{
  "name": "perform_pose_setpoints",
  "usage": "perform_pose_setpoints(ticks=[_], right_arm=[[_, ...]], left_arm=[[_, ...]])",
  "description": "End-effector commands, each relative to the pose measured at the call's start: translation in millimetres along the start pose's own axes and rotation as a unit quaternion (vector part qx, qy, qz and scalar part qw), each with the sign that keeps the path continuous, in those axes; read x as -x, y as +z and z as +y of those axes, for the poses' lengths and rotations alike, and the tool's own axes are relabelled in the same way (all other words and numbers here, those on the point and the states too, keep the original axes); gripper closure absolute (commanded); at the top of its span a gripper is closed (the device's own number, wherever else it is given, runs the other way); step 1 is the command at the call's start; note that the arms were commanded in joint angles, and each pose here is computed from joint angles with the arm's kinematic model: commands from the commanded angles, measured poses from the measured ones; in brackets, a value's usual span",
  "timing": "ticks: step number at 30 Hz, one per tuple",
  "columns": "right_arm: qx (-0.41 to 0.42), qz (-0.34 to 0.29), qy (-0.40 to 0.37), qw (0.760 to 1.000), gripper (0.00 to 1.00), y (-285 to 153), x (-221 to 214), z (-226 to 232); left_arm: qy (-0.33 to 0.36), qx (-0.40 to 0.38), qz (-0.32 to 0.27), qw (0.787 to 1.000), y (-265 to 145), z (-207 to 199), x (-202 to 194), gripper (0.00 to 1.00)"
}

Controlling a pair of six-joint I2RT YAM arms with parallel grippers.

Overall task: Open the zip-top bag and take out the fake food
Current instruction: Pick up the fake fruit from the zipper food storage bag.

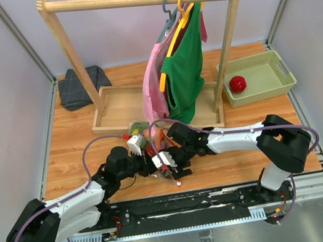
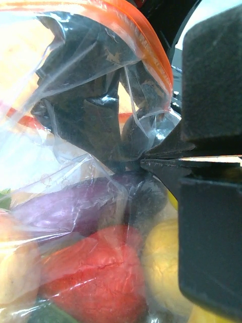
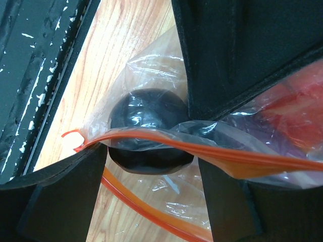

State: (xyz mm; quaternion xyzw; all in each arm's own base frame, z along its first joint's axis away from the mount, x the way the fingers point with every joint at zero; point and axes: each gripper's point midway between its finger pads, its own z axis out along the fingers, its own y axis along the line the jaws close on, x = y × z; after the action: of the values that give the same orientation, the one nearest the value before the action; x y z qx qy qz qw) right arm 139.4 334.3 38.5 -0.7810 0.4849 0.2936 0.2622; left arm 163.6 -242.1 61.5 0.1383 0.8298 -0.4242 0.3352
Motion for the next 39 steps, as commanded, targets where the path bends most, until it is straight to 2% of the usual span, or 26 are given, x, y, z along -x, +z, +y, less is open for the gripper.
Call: perform_pose_setpoints(ticks=[1, 6, 12, 17, 20, 28, 34, 39], right_arm=[[0.008, 0.003, -0.003, 1.000, 0.27, 7.1, 4.0, 1.9], [0.009, -0.008, 0.010, 1.000, 0.27, 6.4, 10.8, 2.0], [-0.007, -0.017, 0.012, 1.000, 0.32, 0.9, 18.3, -2.8], [-0.016, -0.017, 0.001, 1.000, 0.50, -5.5, 20.6, -4.9], [-0.024, -0.017, -0.007, 1.000, 0.53, -12.8, 21.3, -8.3], [-0.053, -0.013, -0.011, 0.998, 0.56, -36.2, 18.2, -23.2], [-0.060, -0.007, -0.013, 0.998, 0.56, -48.2, 16.8, -26.2], [-0.061, 0.008, -0.009, 0.998, 0.56, -56.1, 15.4, -28.5]], left_arm=[[0.013, 0.002, -0.003, 1.000, 2.3, 0.3, 2.5, 1.00], [0.013, -0.001, -0.001, 1.000, 3.4, -0.6, 1.6, 1.00], [0.013, -0.005, -0.015, 1.000, 2.5, -3.3, 7.5, 0.98], [0.011, 0.001, -0.038, 0.999, -1.6, -3.9, 15.9, 0.94], [0.009, 0.010, -0.048, 0.999, -5.4, -3.0, 20.1, 0.91], [-0.002, -0.006, -0.091, 0.996, -19.9, -15.0, 35.0, 0.60], [-0.003, -0.032, -0.110, 0.993, -27.0, -28.9, 44.8, 0.50], [0.001, -0.041, -0.125, 0.991, -31.3, -35.9, 53.8, 0.48]])
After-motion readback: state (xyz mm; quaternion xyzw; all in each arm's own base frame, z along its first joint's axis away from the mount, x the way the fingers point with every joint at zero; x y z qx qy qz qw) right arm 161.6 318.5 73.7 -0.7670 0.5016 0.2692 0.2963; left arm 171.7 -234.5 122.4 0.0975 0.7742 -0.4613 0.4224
